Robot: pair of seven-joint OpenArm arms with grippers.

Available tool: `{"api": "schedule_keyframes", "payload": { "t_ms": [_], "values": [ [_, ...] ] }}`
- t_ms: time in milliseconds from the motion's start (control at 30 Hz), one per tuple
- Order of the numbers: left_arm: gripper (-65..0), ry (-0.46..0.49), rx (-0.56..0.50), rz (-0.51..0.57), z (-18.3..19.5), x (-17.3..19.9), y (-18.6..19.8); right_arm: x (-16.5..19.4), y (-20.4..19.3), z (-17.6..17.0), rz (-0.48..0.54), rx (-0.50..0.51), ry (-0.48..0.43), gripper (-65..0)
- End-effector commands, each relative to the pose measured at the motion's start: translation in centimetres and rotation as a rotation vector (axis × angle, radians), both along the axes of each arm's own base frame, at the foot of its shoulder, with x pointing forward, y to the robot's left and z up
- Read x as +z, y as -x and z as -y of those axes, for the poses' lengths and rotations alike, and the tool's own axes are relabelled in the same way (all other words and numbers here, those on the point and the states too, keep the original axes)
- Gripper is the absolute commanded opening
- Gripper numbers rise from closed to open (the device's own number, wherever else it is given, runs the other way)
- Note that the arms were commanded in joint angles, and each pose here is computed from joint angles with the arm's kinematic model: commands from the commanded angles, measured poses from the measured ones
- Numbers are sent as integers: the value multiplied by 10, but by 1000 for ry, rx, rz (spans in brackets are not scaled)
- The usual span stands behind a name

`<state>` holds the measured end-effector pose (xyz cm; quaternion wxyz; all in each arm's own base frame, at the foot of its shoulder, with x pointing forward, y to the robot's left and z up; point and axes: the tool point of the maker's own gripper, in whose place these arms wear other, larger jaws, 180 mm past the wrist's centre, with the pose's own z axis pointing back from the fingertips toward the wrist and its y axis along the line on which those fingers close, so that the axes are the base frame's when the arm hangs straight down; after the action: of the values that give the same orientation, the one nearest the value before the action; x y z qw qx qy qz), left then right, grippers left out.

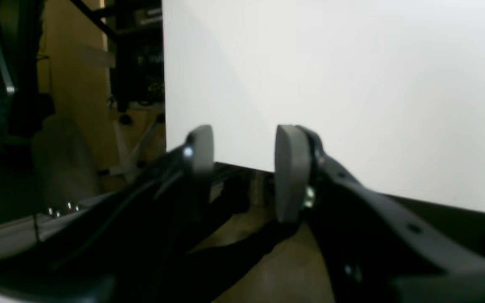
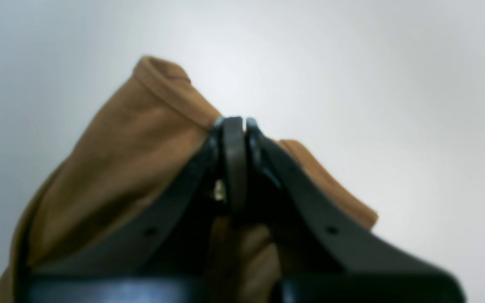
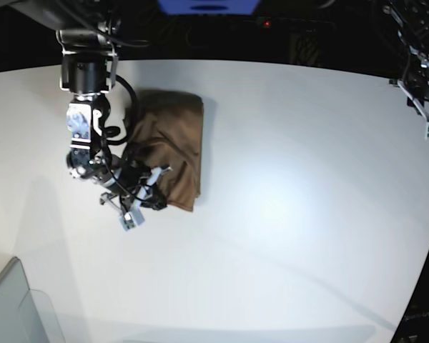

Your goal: Layout the t-shirt on the table in an organized manner, then fold the t-shirt properly

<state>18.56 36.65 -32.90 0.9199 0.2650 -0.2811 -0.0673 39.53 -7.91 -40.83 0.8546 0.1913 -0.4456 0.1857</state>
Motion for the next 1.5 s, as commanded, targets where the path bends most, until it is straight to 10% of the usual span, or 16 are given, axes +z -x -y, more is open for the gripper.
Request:
{"api": "schedule_keyframes", "payload": {
  "t_ms": [0, 667, 867, 1167, 1467],
  "values": [
    [-416, -31, 6, 33, -8, 13, -2, 16, -12, -1, 57, -4, -28, -650],
    [-428, 19, 56, 13, 0, -3, 17, 138, 45, 82, 454, -252, 64, -650],
    [-650, 92, 114, -31, 17, -27, 42, 130, 111, 159, 396, -467, 194, -650],
    [-650, 238, 199, -148, 50, -78, 95, 93, 251, 297, 78, -999, 376, -650],
    [-650, 498, 260, -268, 92, -174, 151, 6, 359, 330, -295, -1277, 247, -650]
  ]
}}
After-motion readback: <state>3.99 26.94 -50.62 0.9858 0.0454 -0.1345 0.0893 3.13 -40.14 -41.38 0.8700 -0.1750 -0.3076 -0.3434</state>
